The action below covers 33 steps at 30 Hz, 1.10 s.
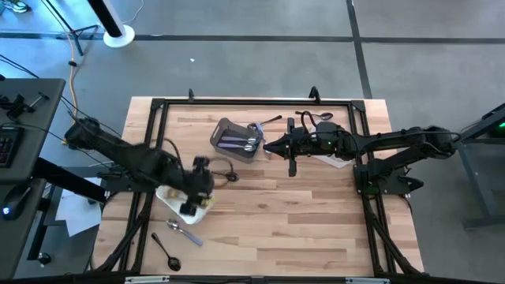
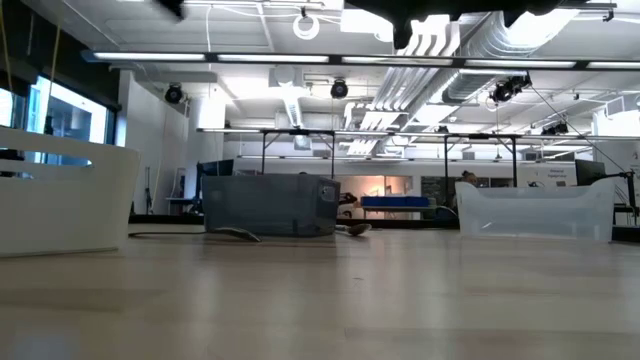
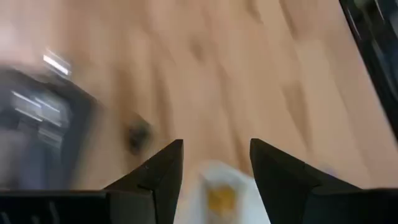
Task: Sort silverware by color (type)
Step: Put the top right black spoon into the transparent bin
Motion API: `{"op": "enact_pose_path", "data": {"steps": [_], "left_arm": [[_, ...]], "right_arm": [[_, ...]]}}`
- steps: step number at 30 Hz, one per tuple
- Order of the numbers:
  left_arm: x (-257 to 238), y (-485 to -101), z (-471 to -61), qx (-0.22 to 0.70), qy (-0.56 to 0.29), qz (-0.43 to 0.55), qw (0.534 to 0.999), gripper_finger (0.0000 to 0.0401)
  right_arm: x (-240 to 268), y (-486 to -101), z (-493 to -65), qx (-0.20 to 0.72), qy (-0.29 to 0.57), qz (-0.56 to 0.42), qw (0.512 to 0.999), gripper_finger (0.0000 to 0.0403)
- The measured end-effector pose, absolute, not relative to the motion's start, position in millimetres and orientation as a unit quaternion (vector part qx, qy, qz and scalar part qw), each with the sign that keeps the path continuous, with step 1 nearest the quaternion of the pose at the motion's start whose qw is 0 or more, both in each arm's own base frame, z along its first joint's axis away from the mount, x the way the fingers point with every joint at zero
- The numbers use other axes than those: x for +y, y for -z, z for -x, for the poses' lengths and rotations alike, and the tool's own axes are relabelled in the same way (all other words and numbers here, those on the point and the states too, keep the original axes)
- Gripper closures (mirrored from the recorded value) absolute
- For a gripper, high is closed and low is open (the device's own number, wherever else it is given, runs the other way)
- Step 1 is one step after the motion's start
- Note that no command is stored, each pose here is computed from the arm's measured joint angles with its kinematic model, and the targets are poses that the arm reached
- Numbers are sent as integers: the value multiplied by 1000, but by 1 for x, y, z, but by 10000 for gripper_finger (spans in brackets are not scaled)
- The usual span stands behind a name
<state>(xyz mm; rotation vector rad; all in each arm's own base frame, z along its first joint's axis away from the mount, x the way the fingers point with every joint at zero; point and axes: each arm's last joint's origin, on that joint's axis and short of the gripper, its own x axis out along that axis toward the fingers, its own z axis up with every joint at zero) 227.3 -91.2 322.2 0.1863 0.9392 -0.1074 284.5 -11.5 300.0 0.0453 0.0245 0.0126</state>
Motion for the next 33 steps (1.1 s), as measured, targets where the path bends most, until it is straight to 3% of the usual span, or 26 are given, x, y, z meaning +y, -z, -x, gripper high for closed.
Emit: {"op": "enact_pose_path", "data": {"steps": [7,12,23,28,33], "left_arm": [[-55,-393,-246,272,-35,-113,955,229],[-27,-416,-249,97,-18,-68,993,253],[-2,-358,-253,-37,-46,16,998,343],[-2,-332,-254,-42,-45,55,997,391],[-2,-320,-253,-50,-45,68,995,398]], "right_arm": [[-11,-300,-284,10,-6,-23,1000,402],[-8,-302,-285,3,-12,-22,1000,402],[-1,-302,-285,0,-25,3,1000,402],[-2,-303,-285,-4,-23,1,1000,402],[-2,-303,-285,-4,-23,1,1000,402]]}}
